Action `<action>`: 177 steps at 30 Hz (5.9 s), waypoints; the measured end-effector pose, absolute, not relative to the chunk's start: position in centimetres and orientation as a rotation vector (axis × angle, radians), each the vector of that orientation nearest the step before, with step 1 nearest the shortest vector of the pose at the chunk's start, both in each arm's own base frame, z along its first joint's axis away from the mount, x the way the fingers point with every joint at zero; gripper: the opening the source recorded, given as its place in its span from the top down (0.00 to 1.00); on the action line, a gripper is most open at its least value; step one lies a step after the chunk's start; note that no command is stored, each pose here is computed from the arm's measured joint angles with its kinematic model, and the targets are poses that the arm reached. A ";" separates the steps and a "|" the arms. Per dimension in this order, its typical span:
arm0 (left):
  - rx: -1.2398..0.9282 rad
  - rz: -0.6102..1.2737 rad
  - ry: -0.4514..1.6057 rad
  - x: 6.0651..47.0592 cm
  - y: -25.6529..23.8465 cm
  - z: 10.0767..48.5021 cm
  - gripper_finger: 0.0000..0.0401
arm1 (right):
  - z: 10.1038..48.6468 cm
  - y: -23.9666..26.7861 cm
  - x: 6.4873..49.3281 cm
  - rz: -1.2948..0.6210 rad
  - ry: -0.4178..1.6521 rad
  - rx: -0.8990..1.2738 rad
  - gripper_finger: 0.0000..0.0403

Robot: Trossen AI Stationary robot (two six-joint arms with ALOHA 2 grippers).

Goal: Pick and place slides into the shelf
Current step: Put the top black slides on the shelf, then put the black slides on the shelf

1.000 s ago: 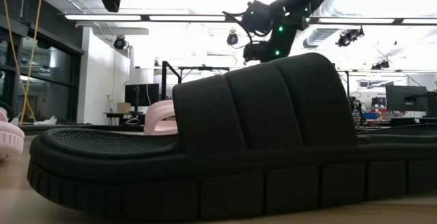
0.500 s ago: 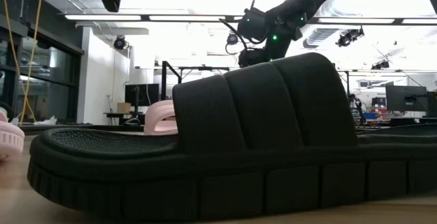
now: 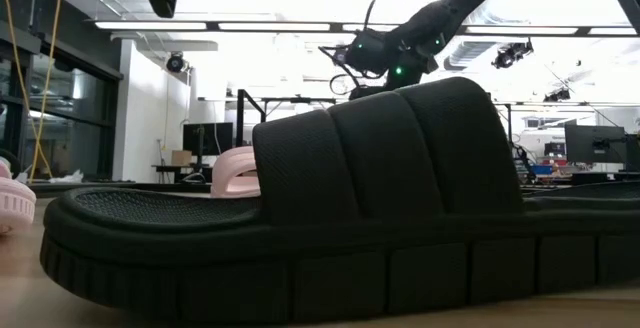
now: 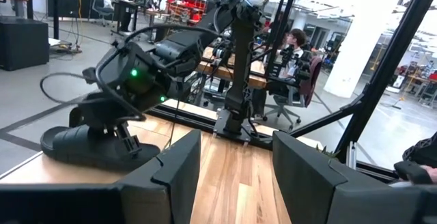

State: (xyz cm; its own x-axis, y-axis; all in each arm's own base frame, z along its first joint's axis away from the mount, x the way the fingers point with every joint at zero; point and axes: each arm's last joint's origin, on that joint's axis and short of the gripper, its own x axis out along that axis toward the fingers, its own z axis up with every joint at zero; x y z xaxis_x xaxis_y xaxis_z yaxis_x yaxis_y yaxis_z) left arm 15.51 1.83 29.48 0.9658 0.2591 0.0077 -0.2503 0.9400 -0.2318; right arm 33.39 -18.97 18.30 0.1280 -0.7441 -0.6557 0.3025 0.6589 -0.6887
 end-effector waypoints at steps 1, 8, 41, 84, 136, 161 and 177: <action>-0.232 0.260 -0.038 15.5 1.8 29.5 0.58 | 18.1 -19.0 33.5 -0.795 1.223 -0.442 1.00; -0.232 0.260 -0.038 15.5 1.8 29.5 0.58 | 17.5 -18.8 33.7 -0.782 1.238 -0.444 0.99; -0.232 0.260 -0.038 15.5 1.8 29.5 0.58 | 17.1 -18.3 33.7 -0.715 1.257 -0.426 0.74; -0.232 0.260 -0.031 15.5 1.8 29.4 0.58 | 19.0 -18.1 33.3 -0.695 1.383 -0.285 0.74; -0.232 0.261 -0.025 15.5 1.8 29.4 0.58 | 22.4 -16.6 31.1 -0.808 1.396 -0.249 0.74; -0.232 0.261 -0.025 15.5 1.8 29.4 0.58 | 22.7 -16.4 33.2 -0.430 1.177 -0.133 0.74; -0.232 0.261 -0.023 15.5 1.8 29.3 0.58 | 22.7 -14.0 33.1 -0.356 1.251 -0.123 0.74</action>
